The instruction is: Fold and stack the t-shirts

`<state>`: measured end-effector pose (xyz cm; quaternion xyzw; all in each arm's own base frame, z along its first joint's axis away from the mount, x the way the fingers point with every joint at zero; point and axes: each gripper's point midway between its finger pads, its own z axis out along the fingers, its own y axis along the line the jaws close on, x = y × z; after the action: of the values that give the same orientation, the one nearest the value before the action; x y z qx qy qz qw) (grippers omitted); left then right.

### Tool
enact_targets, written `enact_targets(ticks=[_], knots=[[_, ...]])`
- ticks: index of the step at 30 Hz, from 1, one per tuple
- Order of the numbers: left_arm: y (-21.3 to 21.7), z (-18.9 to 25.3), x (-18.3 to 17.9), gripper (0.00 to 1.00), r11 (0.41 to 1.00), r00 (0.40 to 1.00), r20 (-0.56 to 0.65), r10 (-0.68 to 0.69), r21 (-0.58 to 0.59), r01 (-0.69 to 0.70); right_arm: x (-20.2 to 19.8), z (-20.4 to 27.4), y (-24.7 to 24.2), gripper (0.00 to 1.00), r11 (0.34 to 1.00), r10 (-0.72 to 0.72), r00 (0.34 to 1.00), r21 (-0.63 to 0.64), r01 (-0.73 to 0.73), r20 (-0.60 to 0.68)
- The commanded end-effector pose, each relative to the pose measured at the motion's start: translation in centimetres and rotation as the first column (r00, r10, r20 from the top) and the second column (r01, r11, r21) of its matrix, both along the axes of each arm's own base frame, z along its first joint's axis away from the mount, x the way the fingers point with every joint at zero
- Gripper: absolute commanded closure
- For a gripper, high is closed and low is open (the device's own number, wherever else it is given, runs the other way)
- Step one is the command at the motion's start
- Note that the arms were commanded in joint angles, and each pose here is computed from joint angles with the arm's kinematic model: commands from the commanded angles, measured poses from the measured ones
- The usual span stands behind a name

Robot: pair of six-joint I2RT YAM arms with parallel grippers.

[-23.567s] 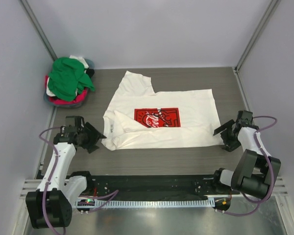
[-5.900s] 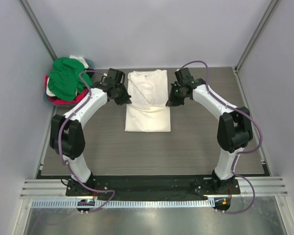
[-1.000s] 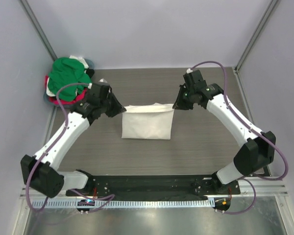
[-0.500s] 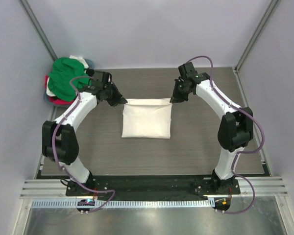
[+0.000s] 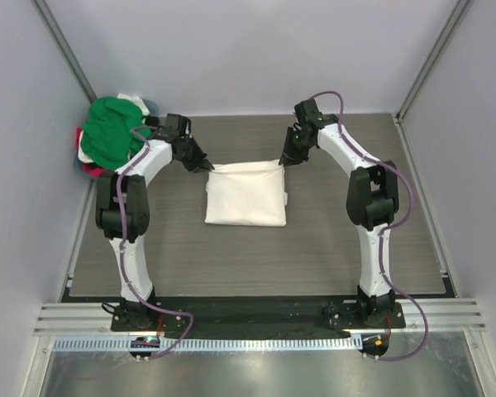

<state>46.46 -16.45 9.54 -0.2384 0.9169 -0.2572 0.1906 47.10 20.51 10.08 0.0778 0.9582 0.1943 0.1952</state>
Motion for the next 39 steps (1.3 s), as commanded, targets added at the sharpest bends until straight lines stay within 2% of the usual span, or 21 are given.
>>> enact_targets(ticks=[1, 2, 3, 4, 6, 7, 8, 9, 10, 12, 13, 14, 15, 17, 20, 24, 27, 31, 35, 39], knots=[[3.0, 0.2, 2.5, 0.76, 0.999, 0.999, -0.012, 0.045, -0.004, -0.046, 3.3, 2.8, 1.5, 0.60, 0.993, 0.082, 0.991, 0.071, -0.090, 0.110], [3.4, 0.1, 2.8, 0.45, 0.998, 0.998, -0.020, 0.056, -0.006, -0.056, 3.9, 1.9, 1.3, 0.39, 0.994, 0.078, 0.992, 0.066, -0.085, 0.101], [3.9, 0.1, 3.3, 0.23, 0.998, 0.997, -0.030, 0.067, -0.010, -0.067, 3.9, 1.8, 0.7, 0.34, 0.996, 0.066, 0.995, 0.050, -0.070, 0.078], [4.1, 0.5, 2.8, 0.14, 0.999, 0.997, -0.051, 0.050, -0.004, -0.050, 4.2, 2.6, 0.5, 0.33, 0.997, 0.057, 0.994, 0.043, -0.061, 0.090], [4.0, 3.6, 2.7, 0.10, 0.999, 0.999, 0.002, 0.034, 0.004, -0.034, 3.8, 4.2, -0.7, 0.32, 0.999, 0.030, 0.994, 0.036, -0.034, 0.107], [4.0, 4.7, 2.3, 0.08, 1.000, 0.999, 0.030, 0.024, 0.009, -0.024, 2.6, 3.0, -1.2, 0.31, 1.000, 0.022, 0.997, 0.018, -0.024, 0.073], [4.3, 4.2, 1.1, 0.05, 0.999, 1.000, 0.011, 0.028, 0.025, -0.028, 1.9, 5.3, -1.6, 0.30, 1.000, 0.015, 0.993, 0.020, -0.017, 0.118], [4.5, 4.7, 0.4, 0.02, 0.999, 0.999, 0.017, 0.031, 0.032, -0.031, 1.7, 5.7, -1.6, 0.30, 0.999, 0.011, 0.990, 0.034, -0.016, 0.140], [4.6, 6.8, -0.6, 0.02, 0.999, 0.998, 0.058, 0.033, 0.031, -0.035, -0.2, 3.8, -1.9, 0.29, 0.999, 0.015, 0.996, 0.028, -0.017, 0.089], [4.8, 6.2, -3.0, 0.02, 0.998, 0.998, 0.040, 0.040, 0.057, -0.042, -1.8, 5.4, -1.4, 0.29, 0.996, 0.022, 0.992, 0.084, -0.033, 0.125], [4.7, 8.0, -3.7, 0.02, 0.997, 0.995, 0.096, 0.040, 0.057, -0.046, -3.7, 3.4, -1.6, 0.29, 0.995, 0.023, 0.997, 0.091, -0.029, 0.070], [4.6, 8.3, -4.4, 0.05, 0.997, 0.993, 0.105, 0.049, 0.061, -0.056, -4.6, 3.3, -1.4, 0.30, 0.993, 0.025, 0.998, 0.111, -0.032, 0.065], [3.8, 7.3, -5.9, 0.06, 0.998, 0.997, 0.077, 0.031, 0.061, -0.035, -5.1, 5.1, -0.8, 0.31, 0.987, 0.024, 0.993, 0.158, -0.042, 0.116], [2.7, 8.2, -7.0, 0.14, 0.999, 0.993, 0.112, 0.023, 0.038, -0.027, -7.7, 3.7, -0.1, 0.38, 0.979, 0.041, 0.996, 0.194, -0.056, 0.078], [0.0, 7.1, -8.7, 0.21, 1.000, 0.994, 0.107, -0.022, 0.013, 0.021, -10.1, 4.5, 2.2, 0.42, 0.952, 0.076, 0.992, 0.287, -0.101, 0.098], [-4.8, 4.7, -10.4, 0.24, 0.992, 0.997, 0.048, -0.063, -0.108, 0.068, -11.8, 4.1, 5.9, 0.48, 0.909, 0.151, 0.983, 0.377, -0.179, 0.101], [-7.2, 2.3, -10.3, 0.28, 0.981, 0.997, 0.042, -0.066, -0.182, 0.073, -13.1, 1.2, 7.1, 0.56, 0.878, 0.181, 0.982, 0.442, -0.185, 0.051], [-6.7, -2.9, -11.7, 0.32, 0.991, 0.997, -0.042, -0.069, -0.116, 0.064, -14.3, -3.2, 6.2, 0.58, 0.896, 0.179, 0.984, 0.415, -0.159, -0.012], [-4.4, -7.6, -14.7, 0.35, 0.998, 0.988, -0.141, -0.063, -0.021, 0.061, -15.7, -7.0, 4.2, 0.59, 0.931, 0.156, 0.985, 0.344, -0.121, -0.076], [-2.7, -8.6, -16.3, 0.36, 0.997, 0.987, -0.149, -0.055, 0.054, 0.064, -17.4, -9.3, 2.7, 0.61, 0.953, 0.128, 0.983, 0.291, -0.085, -0.130]])
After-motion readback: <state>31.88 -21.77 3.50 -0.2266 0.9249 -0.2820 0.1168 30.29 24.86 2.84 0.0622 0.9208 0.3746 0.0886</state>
